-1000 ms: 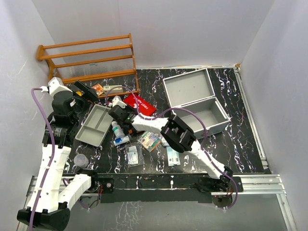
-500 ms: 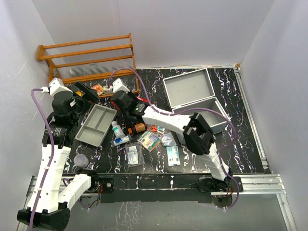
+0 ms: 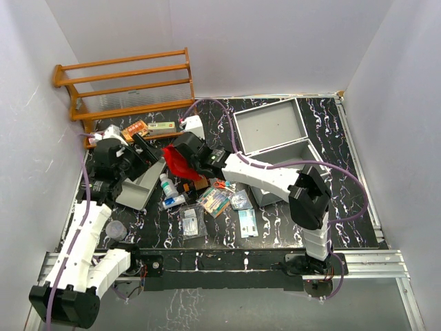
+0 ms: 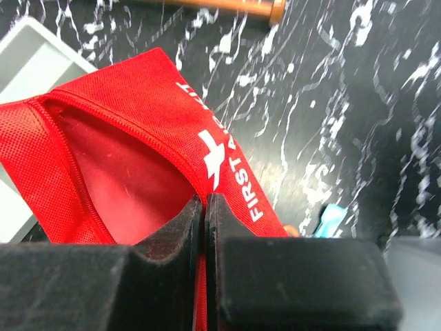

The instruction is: Organize the medicine kit

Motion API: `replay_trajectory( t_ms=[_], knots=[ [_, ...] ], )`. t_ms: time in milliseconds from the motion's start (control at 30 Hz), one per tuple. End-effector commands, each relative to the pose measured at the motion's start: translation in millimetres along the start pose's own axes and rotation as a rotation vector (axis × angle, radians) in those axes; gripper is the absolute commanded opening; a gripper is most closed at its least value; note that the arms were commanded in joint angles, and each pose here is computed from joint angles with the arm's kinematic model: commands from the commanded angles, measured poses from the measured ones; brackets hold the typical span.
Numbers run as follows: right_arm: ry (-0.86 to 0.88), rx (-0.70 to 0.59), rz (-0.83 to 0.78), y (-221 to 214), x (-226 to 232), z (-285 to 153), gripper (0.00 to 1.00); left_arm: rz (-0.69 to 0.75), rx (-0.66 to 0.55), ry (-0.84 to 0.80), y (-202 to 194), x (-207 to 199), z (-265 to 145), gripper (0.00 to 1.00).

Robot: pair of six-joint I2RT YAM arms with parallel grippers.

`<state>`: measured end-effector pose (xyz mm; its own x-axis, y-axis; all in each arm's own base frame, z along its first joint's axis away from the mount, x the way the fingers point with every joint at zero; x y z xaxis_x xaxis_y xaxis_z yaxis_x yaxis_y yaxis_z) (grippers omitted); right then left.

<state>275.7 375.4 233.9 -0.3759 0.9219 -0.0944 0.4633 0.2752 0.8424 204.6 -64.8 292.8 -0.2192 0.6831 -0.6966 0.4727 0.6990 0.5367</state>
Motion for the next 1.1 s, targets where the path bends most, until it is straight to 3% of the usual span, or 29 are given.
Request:
replay_trajectory(
  t_ms=[0, 167, 467, 900, 1067],
  knots=[
    [0.085, 0.037, 0.263, -0.2, 5.7, -17.4, 0.0, -0.099, 0.15, 0.029, -29.4, 19.7, 17.8, 0.77],
    [0.122, 0.067, 0.353, -6.8, 12.0, -17.1, 0.0, -0.16, 0.188, 0.008, -49.6, 37.7, 33.9, 0.66],
    [0.17, 0.038, 0.45, 7.1, 16.7, -23.4, 0.0, -0.146, 0.216, 0.007, -58.1, 48.0, 47.7, 0.63],
    [0.26, 0.027, 0.502, 21.0, 22.0, -34.4, 0.0, -0.128, 0.128, -0.045, -45.9, 38.2, 47.9, 0.22],
    [0.281, 0.041, 0.53, 20.2, 24.4, -35.2, 0.0, -0.091, 0.131, -0.049, -41.1, 33.8, 49.9, 0.01]
  ],
)
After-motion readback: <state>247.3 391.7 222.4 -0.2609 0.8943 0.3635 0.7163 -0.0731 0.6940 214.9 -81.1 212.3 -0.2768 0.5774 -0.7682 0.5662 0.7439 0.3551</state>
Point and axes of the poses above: each gripper's point midway between its finger pads, its own z axis out along the fingers, its own x axis along the line the jaws close on, y = z × x, the point moved 9 cm from there along -z, back along the fingers, and after that the axes turned 6 degrees about -z, right-handed, at the moved point
